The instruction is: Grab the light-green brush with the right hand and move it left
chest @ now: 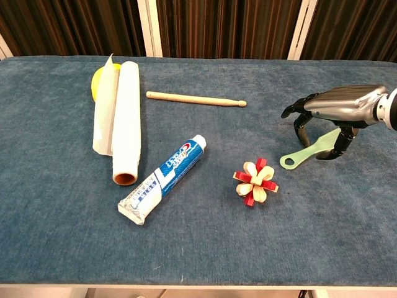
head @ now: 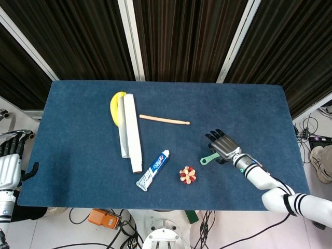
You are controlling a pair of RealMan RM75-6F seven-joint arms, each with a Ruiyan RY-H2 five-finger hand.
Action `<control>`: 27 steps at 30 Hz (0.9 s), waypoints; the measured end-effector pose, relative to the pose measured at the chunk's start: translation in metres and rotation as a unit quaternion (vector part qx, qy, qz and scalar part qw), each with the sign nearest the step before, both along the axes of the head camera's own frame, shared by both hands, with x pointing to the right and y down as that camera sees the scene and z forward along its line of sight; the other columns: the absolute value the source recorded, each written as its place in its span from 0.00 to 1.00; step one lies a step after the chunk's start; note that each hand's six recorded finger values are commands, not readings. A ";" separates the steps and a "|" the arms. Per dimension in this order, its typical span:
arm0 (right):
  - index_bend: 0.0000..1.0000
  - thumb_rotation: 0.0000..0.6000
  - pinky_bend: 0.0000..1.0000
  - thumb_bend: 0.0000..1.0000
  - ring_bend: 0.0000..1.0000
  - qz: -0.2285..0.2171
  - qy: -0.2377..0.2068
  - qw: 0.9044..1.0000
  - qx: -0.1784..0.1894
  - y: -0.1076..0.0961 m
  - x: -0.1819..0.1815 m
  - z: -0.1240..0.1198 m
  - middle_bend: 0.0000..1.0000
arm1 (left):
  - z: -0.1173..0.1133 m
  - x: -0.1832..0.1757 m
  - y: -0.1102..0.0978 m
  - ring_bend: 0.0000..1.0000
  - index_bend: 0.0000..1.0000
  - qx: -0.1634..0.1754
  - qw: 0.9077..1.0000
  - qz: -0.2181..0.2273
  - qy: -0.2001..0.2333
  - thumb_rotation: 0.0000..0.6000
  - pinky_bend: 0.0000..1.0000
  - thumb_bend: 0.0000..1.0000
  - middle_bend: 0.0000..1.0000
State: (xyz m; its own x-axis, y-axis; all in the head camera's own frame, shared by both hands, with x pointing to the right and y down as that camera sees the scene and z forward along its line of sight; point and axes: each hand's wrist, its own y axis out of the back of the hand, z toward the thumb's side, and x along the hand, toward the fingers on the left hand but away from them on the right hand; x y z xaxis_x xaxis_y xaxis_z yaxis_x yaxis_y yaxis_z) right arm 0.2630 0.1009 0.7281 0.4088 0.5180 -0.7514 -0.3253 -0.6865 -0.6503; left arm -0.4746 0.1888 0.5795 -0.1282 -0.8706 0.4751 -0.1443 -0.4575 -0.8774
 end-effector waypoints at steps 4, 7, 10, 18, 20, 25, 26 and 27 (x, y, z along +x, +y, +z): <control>0.56 1.00 0.03 0.47 0.07 -0.001 0.002 1.000 0.000 -0.001 0.000 0.002 0.12 | 0.000 0.000 0.000 0.00 0.09 -0.001 1.000 0.002 -0.002 1.00 0.05 0.33 0.00; 0.57 1.00 0.03 0.47 0.07 -0.002 0.006 1.000 0.001 -0.001 0.001 0.003 0.12 | 0.001 0.000 0.001 0.00 0.09 -0.002 1.000 0.001 -0.002 1.00 0.05 0.33 0.00; 0.59 1.00 0.03 0.49 0.07 -0.003 0.007 1.000 0.001 -0.001 0.001 0.004 0.12 | 0.001 0.000 0.001 0.00 0.09 -0.003 1.000 0.001 -0.002 1.00 0.05 0.33 0.00; 0.66 1.00 0.04 0.63 0.08 -0.005 0.009 1.000 0.002 0.000 0.002 0.006 0.12 | 0.001 0.000 0.001 0.00 0.09 -0.005 1.000 -0.002 -0.001 1.00 0.05 0.33 0.00; 0.67 1.00 0.04 0.64 0.08 -0.004 0.009 1.000 0.004 -0.001 0.002 0.005 0.12 | 0.001 0.000 0.001 0.00 0.09 -0.006 1.000 -0.002 -0.001 1.00 0.05 0.33 0.00; 0.71 1.00 0.04 0.65 0.08 -0.003 0.004 1.000 0.012 -0.003 0.001 0.003 0.12 | 0.002 0.000 0.002 0.00 0.09 -0.010 1.000 -0.004 -0.001 1.00 0.05 0.33 0.00; 0.72 1.00 0.04 0.65 0.08 -0.003 0.003 1.000 0.014 -0.003 0.000 0.003 0.12 | 0.002 0.000 0.002 0.00 0.09 -0.011 1.000 -0.004 -0.001 1.00 0.05 0.33 0.00; 0.73 1.00 0.04 0.65 0.08 -0.003 0.002 1.000 0.016 -0.004 0.000 0.002 0.12 | 0.002 0.000 0.002 0.00 0.09 -0.011 1.000 -0.005 -0.001 1.00 0.05 0.33 0.00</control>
State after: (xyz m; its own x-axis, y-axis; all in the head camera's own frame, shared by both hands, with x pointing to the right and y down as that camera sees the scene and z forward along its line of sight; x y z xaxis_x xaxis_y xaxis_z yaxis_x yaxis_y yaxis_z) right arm 0.2634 0.0972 0.7302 0.4093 0.5400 -0.7355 -0.3307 -0.6635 -0.6712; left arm -0.4750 0.1912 0.5815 -0.1370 -0.8583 0.4945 -0.1467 -0.4761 -0.8671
